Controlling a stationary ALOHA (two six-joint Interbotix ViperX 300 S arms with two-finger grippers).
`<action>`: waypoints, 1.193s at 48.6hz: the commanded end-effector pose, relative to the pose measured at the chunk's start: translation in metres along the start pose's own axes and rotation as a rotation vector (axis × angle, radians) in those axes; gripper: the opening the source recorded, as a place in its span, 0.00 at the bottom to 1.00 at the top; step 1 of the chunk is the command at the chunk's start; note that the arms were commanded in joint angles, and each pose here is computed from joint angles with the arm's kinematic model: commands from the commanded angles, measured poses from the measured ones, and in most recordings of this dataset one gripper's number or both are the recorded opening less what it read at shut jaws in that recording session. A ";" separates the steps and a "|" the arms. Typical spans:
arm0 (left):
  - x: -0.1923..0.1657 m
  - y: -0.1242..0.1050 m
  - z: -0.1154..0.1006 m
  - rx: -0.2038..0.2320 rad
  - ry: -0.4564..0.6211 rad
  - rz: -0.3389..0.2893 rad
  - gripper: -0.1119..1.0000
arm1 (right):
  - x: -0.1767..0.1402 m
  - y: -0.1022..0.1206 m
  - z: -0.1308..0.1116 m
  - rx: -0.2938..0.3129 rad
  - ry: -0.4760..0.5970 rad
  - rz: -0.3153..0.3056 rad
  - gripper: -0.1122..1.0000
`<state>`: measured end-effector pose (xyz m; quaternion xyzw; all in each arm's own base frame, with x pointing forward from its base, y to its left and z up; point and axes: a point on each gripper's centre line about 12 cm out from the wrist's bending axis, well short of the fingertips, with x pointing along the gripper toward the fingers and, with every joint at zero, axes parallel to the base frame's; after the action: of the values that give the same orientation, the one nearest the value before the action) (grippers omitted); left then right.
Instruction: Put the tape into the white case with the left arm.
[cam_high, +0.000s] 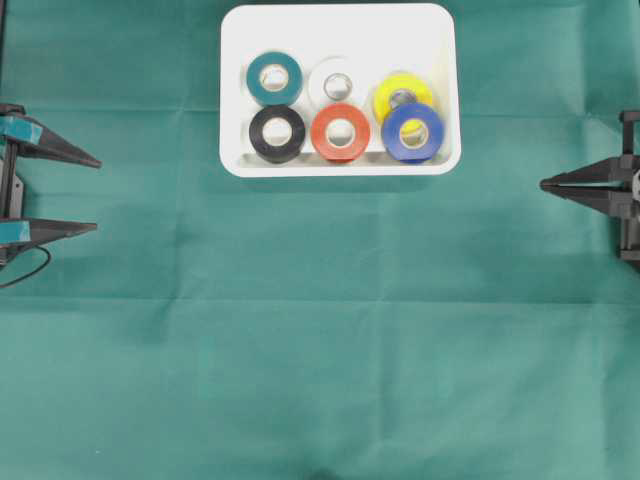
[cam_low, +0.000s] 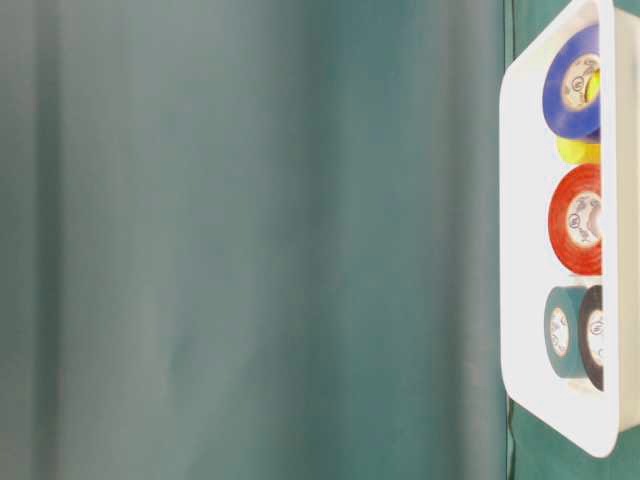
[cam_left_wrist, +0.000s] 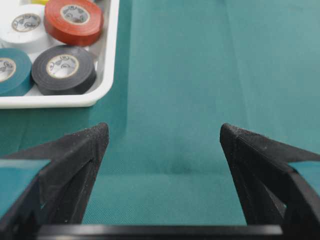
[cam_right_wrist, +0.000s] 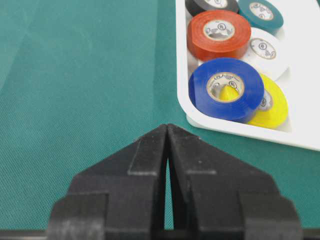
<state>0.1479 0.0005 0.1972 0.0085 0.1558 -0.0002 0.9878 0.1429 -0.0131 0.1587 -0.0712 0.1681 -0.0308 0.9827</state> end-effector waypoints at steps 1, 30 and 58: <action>0.001 0.000 0.003 -0.001 -0.003 -0.003 0.97 | 0.001 -0.001 0.004 -0.001 -0.014 -0.001 0.02; 0.001 -0.005 -0.008 0.017 0.001 -0.028 0.97 | 0.001 -0.001 0.004 0.000 -0.014 -0.001 0.02; 0.002 -0.006 -0.010 0.023 -0.002 -0.038 0.97 | 0.001 -0.001 0.004 0.000 -0.014 -0.001 0.02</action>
<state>0.1445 -0.0049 0.1830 0.0153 0.1609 -0.0192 0.9867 0.1429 -0.0131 0.1587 -0.0712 0.1681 -0.0308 0.9827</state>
